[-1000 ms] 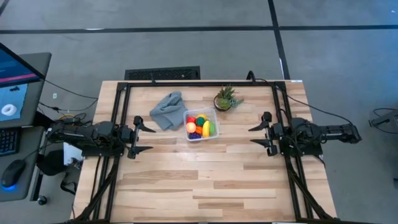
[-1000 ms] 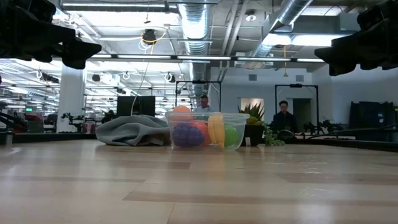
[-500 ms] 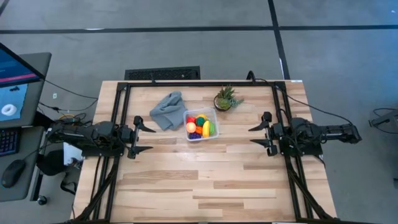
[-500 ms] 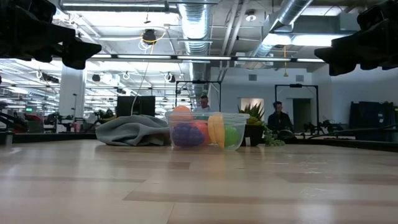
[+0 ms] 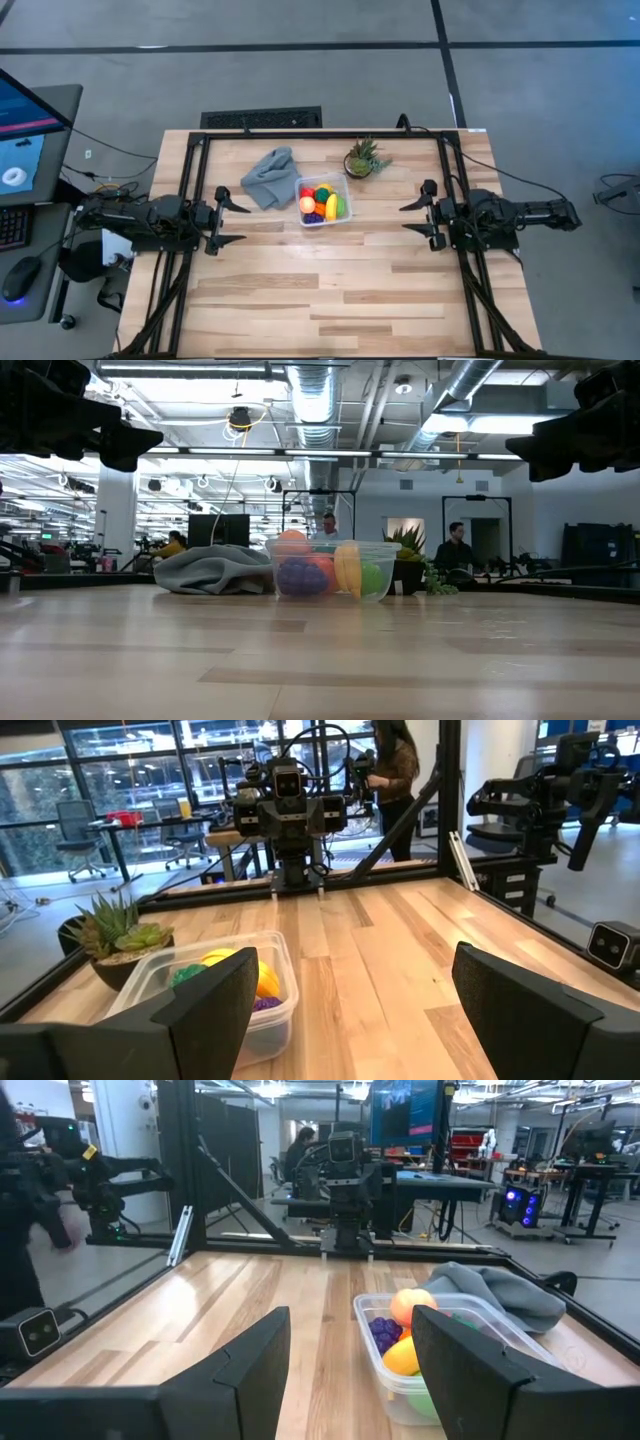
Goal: Pick and placing Produce into tupperware
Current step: Return to Home Position
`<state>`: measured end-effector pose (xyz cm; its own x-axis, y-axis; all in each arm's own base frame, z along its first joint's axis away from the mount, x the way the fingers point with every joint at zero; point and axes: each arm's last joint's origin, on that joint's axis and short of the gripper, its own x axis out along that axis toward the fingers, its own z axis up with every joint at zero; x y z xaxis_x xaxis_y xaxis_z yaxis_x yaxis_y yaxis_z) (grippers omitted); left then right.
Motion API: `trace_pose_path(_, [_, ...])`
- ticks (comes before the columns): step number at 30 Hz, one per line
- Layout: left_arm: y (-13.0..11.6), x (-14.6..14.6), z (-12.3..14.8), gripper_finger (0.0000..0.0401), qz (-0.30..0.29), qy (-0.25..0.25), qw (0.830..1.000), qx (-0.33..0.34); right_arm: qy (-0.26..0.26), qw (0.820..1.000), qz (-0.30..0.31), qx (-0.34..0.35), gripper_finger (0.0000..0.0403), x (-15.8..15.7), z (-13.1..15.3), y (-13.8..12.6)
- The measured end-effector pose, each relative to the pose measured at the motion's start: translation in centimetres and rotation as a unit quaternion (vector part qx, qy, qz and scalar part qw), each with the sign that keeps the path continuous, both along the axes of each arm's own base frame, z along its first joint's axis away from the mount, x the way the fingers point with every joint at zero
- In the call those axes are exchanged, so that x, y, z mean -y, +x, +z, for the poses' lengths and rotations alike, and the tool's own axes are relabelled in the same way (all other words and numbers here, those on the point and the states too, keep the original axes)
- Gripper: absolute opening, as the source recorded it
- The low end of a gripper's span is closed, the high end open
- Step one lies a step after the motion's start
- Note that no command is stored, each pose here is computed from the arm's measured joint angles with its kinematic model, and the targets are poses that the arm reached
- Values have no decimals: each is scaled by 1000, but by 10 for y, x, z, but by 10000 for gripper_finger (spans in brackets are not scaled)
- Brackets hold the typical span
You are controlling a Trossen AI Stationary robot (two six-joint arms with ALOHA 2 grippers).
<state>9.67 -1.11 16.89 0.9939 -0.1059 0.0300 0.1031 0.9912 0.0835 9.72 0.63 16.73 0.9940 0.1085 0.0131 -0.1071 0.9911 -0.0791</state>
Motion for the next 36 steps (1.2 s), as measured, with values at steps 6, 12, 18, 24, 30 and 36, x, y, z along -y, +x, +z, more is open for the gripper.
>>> trace_pose_path(6, [0, 0, 0, 323, 0, 5, 1000, 0, 0, 1000, 0, 0, 234, 0, 0, 0])
trace_pose_path(12, [0, 0, 0, 323, 0, 3, 1000, 0, 0, 1000, 0, 0, 234, 0, 0, 0])
trace_pose_path(18, [0, 0, 0, 323, 0, 2, 1000, 0, 0, 1000, 0, 0, 234, 0, 0, 0])
trace_pose_path(24, [0, 0, 0, 323, 0, 0, 1000, 0, 0, 1000, 0, 0, 234, 0, 0, 0])
trace_pose_path(30, [0, 0, 0, 323, 0, 1, 1000, 0, 0, 1000, 0, 0, 234, 0, 0, 0])
trace_pose_path(36, [0, 0, 0, 323, 0, 4, 1000, 0, 0, 1000, 0, 0, 234, 0, 0, 0])
